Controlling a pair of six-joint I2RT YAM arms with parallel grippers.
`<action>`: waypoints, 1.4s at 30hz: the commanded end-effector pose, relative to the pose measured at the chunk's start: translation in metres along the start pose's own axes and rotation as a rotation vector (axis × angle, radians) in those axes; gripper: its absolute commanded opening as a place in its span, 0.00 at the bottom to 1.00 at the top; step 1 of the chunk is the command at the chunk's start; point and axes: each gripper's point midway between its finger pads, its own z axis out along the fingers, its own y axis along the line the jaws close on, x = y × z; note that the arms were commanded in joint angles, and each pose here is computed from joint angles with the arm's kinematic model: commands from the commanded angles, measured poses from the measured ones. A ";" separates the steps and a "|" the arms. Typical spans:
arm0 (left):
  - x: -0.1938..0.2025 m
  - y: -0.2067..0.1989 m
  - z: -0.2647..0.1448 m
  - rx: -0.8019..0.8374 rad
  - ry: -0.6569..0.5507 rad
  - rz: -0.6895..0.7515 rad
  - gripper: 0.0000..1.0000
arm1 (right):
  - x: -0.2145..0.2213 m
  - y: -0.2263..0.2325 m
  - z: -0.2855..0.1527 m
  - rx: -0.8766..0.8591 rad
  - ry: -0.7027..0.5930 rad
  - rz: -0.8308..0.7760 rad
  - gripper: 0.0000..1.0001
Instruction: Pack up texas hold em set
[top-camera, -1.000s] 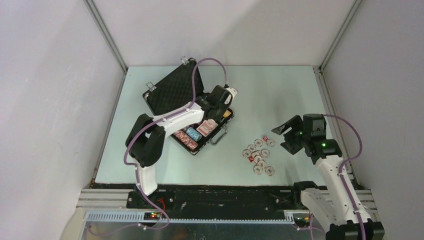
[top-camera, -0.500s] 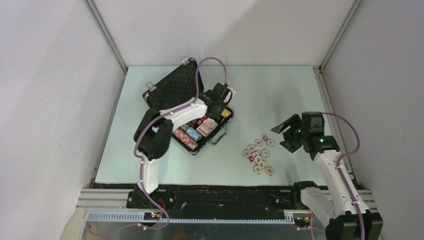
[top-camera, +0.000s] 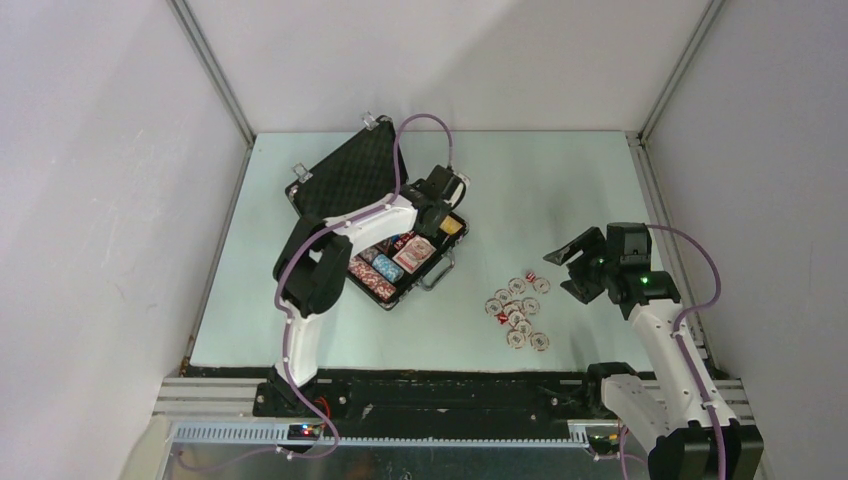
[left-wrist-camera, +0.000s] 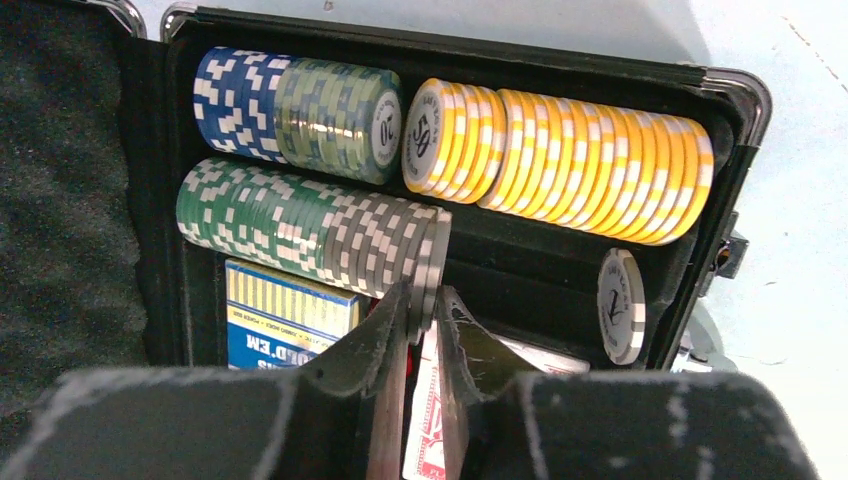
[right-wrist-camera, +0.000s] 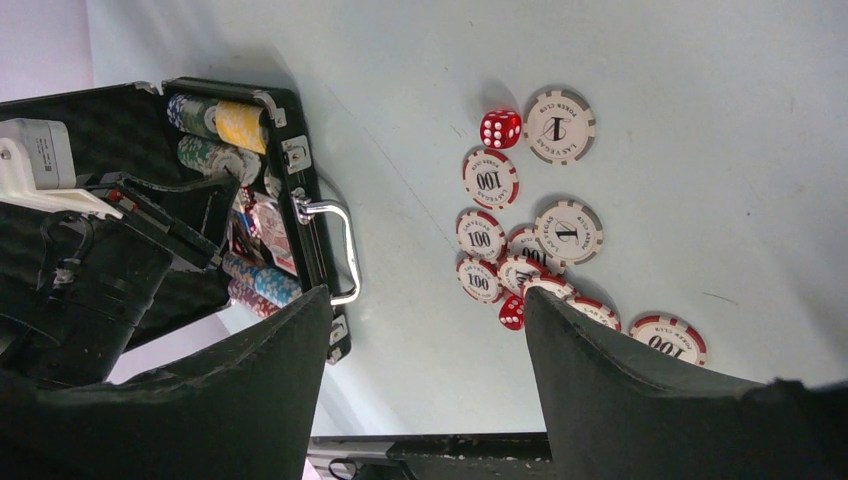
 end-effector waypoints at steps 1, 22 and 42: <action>-0.018 0.016 -0.007 -0.064 -0.039 -0.031 0.23 | -0.003 0.007 -0.003 -0.037 -0.008 -0.027 0.73; -0.037 0.027 -0.050 -0.053 -0.156 -0.126 0.36 | -0.006 -0.028 0.001 0.162 -0.016 -0.140 0.99; -0.008 0.074 -0.175 -0.068 -0.590 -0.628 1.00 | -0.008 -0.059 0.050 0.511 -0.037 -0.332 0.79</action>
